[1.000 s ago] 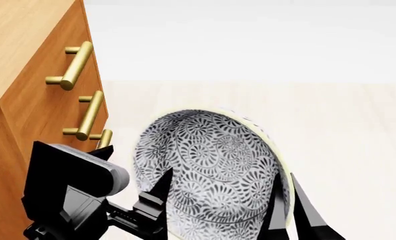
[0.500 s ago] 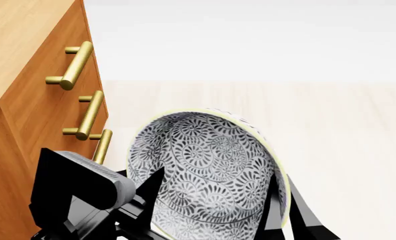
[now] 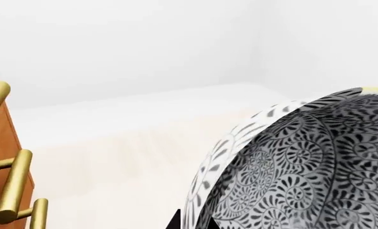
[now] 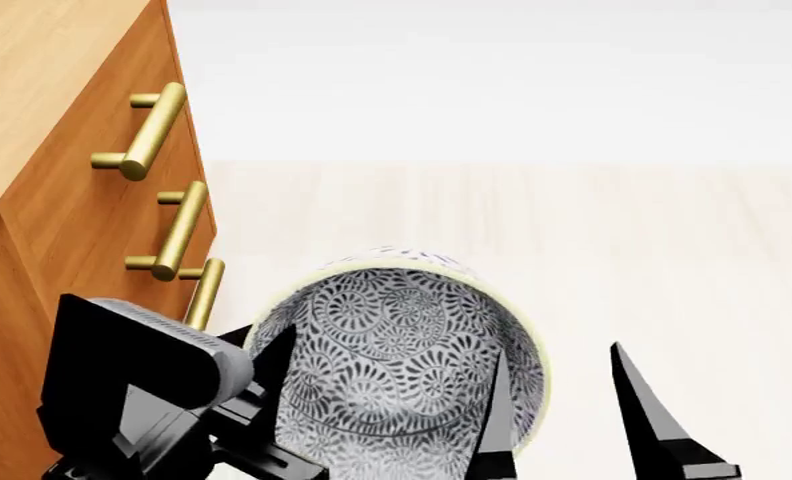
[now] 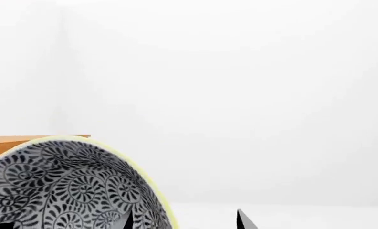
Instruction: Put the bowl on top of the cabinet.
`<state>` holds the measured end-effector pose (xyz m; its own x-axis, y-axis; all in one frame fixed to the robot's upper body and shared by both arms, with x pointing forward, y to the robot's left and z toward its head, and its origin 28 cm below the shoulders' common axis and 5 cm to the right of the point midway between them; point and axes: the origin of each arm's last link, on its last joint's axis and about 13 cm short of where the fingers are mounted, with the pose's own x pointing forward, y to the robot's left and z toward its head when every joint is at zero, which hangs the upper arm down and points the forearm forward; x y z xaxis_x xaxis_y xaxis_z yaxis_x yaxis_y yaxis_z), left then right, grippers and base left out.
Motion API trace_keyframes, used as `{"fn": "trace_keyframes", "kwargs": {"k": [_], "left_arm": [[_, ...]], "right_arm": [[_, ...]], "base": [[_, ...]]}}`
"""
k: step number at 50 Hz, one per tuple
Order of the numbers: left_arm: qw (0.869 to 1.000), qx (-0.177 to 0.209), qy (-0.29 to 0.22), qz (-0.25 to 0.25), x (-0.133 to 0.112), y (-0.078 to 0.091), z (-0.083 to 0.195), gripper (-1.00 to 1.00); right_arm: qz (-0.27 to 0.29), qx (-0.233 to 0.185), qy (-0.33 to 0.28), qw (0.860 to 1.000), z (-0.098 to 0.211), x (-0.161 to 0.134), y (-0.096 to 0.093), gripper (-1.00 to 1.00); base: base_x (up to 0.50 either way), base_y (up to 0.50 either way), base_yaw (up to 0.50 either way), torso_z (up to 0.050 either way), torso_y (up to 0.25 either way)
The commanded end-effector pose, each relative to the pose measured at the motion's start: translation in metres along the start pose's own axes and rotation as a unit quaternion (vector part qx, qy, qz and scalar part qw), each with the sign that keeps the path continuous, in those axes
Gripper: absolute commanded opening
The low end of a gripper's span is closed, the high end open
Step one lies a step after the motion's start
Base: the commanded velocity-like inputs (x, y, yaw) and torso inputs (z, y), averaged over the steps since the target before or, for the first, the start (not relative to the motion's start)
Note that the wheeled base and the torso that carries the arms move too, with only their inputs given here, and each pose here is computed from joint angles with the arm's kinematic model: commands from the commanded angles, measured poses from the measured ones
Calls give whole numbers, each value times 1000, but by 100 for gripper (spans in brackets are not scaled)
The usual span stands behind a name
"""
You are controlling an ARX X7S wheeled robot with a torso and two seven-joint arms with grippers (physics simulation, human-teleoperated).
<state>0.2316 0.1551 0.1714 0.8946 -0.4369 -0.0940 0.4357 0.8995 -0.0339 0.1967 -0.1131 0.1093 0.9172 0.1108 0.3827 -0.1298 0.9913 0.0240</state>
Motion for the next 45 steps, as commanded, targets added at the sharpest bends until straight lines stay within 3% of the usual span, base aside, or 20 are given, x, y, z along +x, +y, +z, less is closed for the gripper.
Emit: {"fn": "trace_keyframes", "kwargs": {"k": [1,19,34,38,41,45], "left_arm": [[999,5,-10,48,1,8,1,-100],[999,7,-1,54,4,12,-2,-100],[997,58,10,45,22,12,9,-100],[995,78,9,54,27,10,15,-100],[991,94,-5,98,30,9,21,-100],[990,105,11,95,34,5,28,-100]], "right_arm": [[2,-9,19,1000,-2,5,0,100],[-5,-5,25,1000,-2,8,-2,100],[-2,23,24,999,-5,-4,-9,100],[-2,34,20,999,-4,-9,-12,100],[-16,49,13,999,-3,-14,-16,100],[-38,79,3,996,-7,-23,-23,100]], "base": [[0,0,0,0,0],[0,0,0,0,1],[0,0,0,0,1],[0,0,0,0,0],[0,0,0,0,0],[0,0,0,0,0]]}}
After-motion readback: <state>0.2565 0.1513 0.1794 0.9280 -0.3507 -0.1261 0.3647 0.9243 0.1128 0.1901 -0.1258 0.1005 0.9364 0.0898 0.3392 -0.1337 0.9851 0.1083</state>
